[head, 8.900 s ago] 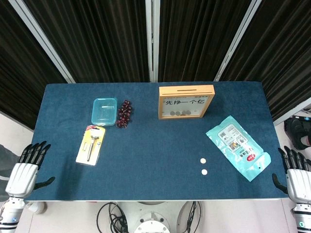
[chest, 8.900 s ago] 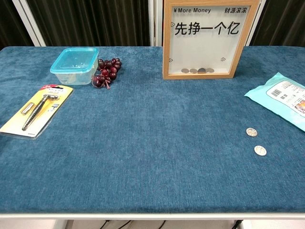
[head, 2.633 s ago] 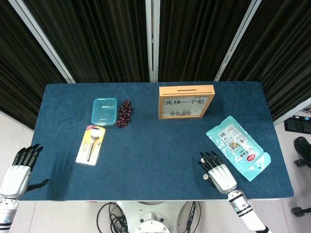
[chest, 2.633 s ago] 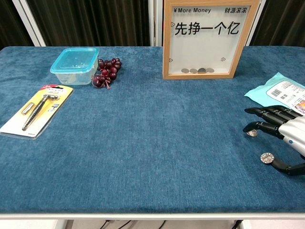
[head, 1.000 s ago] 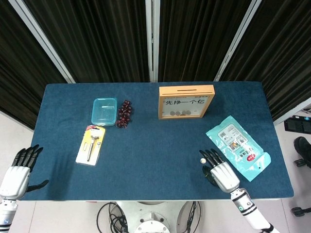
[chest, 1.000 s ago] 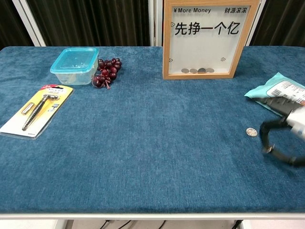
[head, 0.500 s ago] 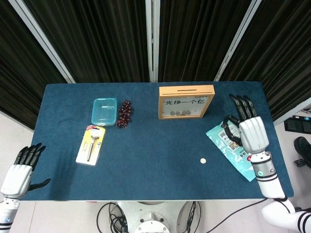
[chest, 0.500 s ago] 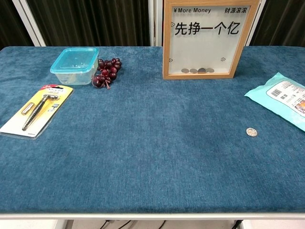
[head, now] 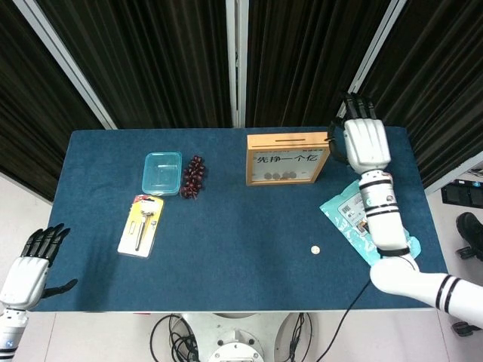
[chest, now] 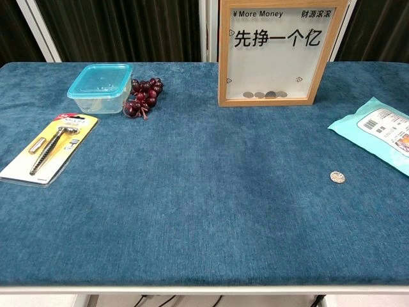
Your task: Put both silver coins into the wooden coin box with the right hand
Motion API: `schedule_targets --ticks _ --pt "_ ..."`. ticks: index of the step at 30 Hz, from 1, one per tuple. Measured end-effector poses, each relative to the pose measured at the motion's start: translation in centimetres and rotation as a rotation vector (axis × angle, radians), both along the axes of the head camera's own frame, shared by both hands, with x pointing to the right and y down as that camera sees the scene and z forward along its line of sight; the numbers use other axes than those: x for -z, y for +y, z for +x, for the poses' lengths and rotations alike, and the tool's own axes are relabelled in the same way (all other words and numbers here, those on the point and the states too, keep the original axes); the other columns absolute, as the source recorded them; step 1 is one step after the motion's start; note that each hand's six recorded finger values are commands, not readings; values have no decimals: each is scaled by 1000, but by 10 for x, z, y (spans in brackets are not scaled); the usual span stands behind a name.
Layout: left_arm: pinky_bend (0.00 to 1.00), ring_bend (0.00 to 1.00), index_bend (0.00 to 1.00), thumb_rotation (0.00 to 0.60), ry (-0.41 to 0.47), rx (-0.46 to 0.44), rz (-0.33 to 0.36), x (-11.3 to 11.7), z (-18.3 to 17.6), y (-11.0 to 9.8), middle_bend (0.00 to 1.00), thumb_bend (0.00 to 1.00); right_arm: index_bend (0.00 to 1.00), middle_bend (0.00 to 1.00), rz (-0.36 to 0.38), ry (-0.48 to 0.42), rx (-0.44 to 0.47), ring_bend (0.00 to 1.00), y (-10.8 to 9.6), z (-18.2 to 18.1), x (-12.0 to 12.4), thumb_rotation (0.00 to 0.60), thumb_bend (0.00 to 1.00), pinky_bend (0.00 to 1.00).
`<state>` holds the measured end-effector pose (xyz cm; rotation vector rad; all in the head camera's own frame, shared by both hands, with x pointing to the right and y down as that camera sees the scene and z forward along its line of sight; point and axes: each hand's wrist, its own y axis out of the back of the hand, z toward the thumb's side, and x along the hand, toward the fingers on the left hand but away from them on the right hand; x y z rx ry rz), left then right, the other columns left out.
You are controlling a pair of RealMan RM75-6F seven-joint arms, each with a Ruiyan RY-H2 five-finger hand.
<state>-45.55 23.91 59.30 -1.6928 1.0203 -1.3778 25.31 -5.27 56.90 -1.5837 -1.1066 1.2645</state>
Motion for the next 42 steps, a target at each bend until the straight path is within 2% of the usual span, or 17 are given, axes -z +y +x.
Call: schedule_targets --ticks 9,13,18,22,39,42 --pt "0 0 0 600 -4 18 -2 4 -9 2 0 35 955 57 -174 67 -40 0 -19 -57 -32 600 444 0" --pt "0 0 0 600 -2 22 0 4 -11 2 0 35 955 58 -218 78 -55 0 -21 -79 -43 600 445 0" --pt "0 0 0 600 1 23 0 5 -13 0 0 35 950 58 -233 115 -76 0 -22 -85 -54 600 446 0" --pt "0 0 0 600 4 26 2 5 -15 -1 0 34 949 58 -217 135 -92 0 -26 -83 -56 600 446 0" --pt "0 0 0 600 8 29 -4 2 -17 -3 0 35 941 57 -227 147 -102 0 -28 -82 -67 600 447 0" --pt "0 0 0 600 8 29 -5 1 -17 -3 0 34 880 53 -228 148 -99 0 -28 -81 -68 600 444 0"
